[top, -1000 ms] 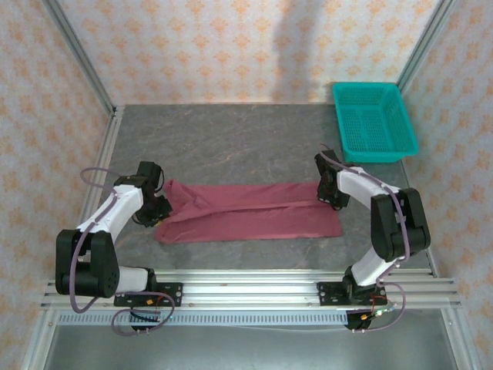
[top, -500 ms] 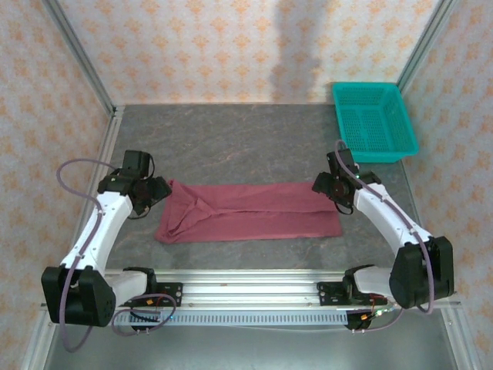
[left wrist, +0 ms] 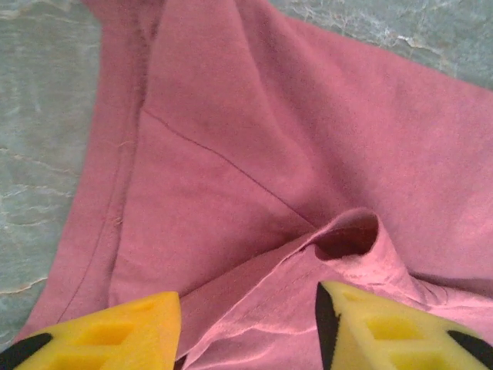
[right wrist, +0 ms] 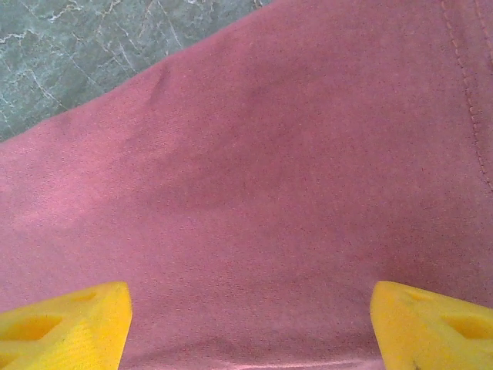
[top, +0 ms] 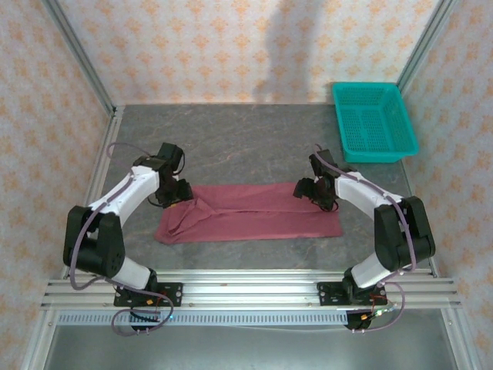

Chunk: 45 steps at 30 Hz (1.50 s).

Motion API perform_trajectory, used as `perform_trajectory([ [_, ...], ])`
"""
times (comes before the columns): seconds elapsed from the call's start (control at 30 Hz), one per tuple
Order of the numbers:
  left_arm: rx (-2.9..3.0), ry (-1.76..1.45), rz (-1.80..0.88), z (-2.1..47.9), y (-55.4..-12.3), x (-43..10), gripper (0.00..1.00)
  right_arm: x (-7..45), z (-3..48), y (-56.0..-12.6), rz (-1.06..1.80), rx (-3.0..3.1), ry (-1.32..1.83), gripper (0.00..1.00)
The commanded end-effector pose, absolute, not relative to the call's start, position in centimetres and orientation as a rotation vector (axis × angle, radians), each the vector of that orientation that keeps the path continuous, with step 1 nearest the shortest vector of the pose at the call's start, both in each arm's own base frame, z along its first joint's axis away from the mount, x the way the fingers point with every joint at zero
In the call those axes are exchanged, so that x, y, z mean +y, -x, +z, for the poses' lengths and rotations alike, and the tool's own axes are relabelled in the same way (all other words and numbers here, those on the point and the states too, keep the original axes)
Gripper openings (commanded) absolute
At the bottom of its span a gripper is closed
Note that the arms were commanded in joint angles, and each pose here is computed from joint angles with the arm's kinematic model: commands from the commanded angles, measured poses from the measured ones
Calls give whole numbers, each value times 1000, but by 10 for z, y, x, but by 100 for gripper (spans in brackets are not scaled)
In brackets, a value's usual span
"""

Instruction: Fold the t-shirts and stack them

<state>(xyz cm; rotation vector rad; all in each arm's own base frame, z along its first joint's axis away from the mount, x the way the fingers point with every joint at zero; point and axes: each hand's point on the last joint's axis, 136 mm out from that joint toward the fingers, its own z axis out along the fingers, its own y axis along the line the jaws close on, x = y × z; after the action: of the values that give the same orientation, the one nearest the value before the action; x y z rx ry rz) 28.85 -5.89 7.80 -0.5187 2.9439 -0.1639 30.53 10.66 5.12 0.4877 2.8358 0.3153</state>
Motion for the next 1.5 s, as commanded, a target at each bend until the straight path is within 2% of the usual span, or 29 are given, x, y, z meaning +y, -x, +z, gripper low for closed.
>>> perform_trajectory([
  [0.0, 2985, 414, -72, 72, -294, -55, 42, 112, 57, -314, 341, 2817, -459, 81],
  [0.2, 3015, 319, -3, 58, -301, -51, 41, 110, 55, -313, 329, 2821, -467, 81],
  [0.6, 2983, 181, -121, 45, -325, -71, 41, 109, 52, -311, 326, 2825, -488, 80],
  [0.87, 3034, 101, -154, 35, -321, -81, 39, 108, 53, -311, 322, 2816, -500, 80],
  [0.93, 3045, 86, -150, 33, -318, -82, 34, 108, 54, -312, 322, 2811, -504, 79],
  [1.13, 3055, 29, -172, 38, -299, -84, 7, 107, 57, -316, 309, 2799, -510, 79],
  [1.27, 3068, -3, -191, 40, -281, -83, 0, 106, 56, -317, 300, 2799, -515, 79],
  [1.47, 2999, -56, -292, 61, -260, -96, 0, 107, 53, -320, 297, 2801, -532, 78],
])
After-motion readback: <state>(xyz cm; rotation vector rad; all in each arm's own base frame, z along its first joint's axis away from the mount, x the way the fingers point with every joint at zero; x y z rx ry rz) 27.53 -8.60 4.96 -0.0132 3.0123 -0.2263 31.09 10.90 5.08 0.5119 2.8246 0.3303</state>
